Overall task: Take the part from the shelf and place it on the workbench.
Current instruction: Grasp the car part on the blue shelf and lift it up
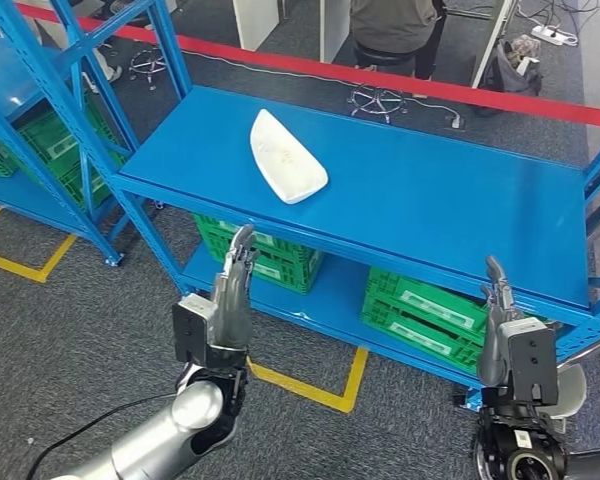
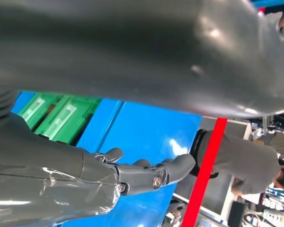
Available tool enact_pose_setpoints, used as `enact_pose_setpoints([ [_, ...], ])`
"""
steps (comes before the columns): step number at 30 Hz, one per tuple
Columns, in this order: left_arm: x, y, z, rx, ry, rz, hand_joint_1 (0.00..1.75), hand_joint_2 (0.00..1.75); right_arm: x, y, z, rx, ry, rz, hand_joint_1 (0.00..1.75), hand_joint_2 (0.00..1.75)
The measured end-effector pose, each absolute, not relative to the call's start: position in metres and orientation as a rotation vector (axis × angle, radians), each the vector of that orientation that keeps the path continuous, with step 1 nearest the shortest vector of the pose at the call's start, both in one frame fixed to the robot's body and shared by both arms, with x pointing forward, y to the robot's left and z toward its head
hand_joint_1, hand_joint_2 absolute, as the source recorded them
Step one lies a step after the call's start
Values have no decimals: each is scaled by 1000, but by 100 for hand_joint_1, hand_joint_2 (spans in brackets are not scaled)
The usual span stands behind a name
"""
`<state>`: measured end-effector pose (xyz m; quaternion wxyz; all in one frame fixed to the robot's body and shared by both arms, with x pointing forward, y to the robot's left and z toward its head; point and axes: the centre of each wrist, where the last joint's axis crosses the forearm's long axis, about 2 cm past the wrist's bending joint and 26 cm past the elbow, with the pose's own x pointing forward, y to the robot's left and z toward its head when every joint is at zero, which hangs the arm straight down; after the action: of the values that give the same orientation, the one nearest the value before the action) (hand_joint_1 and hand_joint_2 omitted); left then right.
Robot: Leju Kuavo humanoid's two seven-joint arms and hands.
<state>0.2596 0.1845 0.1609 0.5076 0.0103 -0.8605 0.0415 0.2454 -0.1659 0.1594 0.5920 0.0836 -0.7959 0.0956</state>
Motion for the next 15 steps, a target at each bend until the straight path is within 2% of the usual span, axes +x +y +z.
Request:
enact_pose_setpoints([
  [15, 260, 185, 162, 19, -2082, 83, 0, 0, 247, -166, 161, 197, -1855, 225, 0, 0],
])
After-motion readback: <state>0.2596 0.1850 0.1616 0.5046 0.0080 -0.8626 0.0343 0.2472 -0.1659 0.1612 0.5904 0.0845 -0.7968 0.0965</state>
